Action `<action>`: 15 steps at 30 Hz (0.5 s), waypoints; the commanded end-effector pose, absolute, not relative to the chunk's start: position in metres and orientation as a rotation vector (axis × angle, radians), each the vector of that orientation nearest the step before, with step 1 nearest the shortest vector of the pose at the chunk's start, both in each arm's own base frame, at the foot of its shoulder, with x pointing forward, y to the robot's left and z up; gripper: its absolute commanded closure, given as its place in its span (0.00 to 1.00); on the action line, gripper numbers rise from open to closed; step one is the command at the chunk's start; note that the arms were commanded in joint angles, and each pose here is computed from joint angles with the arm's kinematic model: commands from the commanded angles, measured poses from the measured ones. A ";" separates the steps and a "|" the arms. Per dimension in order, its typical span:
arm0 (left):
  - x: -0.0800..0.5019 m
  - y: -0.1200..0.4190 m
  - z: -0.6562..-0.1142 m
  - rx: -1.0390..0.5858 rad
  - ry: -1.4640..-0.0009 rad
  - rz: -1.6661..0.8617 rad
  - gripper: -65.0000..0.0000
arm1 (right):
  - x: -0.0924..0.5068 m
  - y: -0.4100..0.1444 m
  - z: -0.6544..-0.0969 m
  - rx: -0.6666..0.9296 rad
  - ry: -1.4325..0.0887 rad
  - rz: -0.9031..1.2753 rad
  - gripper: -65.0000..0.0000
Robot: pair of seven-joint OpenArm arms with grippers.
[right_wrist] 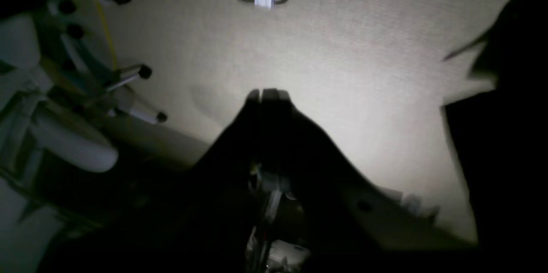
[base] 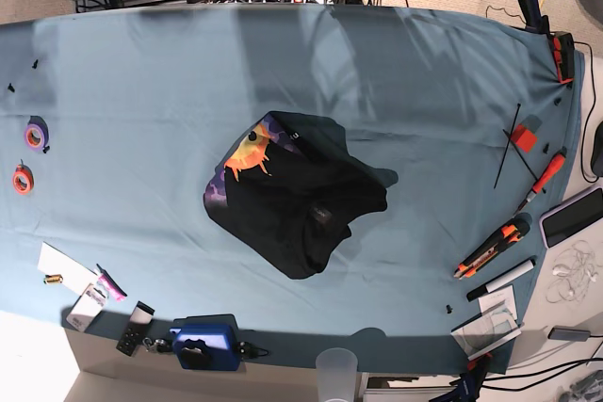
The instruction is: Layout the t-shirt on the table in an organized manner, then fold the t-shirt properly
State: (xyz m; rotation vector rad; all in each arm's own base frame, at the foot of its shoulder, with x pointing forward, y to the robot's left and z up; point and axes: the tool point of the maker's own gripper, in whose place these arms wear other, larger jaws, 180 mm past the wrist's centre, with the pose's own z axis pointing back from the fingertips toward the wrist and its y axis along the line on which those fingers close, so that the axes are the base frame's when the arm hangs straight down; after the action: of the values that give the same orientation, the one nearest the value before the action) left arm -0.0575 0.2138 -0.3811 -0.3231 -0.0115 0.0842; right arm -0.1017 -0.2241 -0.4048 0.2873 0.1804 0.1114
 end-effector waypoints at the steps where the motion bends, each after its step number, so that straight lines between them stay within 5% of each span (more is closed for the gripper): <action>1: -0.065 0.216 -0.381 -0.326 0.009 0.091 1.00 | -0.108 -0.234 -0.404 0.276 0.208 0.110 1.00; 15: -0.106 0.241 -0.464 -0.266 0.110 0.295 1.00 | -0.131 -0.278 -0.461 0.276 0.434 0.078 1.00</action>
State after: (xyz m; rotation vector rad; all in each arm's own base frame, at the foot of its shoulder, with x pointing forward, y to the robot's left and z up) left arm -0.0959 0.2384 -0.4693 -0.2734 0.0813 0.3024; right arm -0.1242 -0.2710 -0.4663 0.2919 0.4098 0.0742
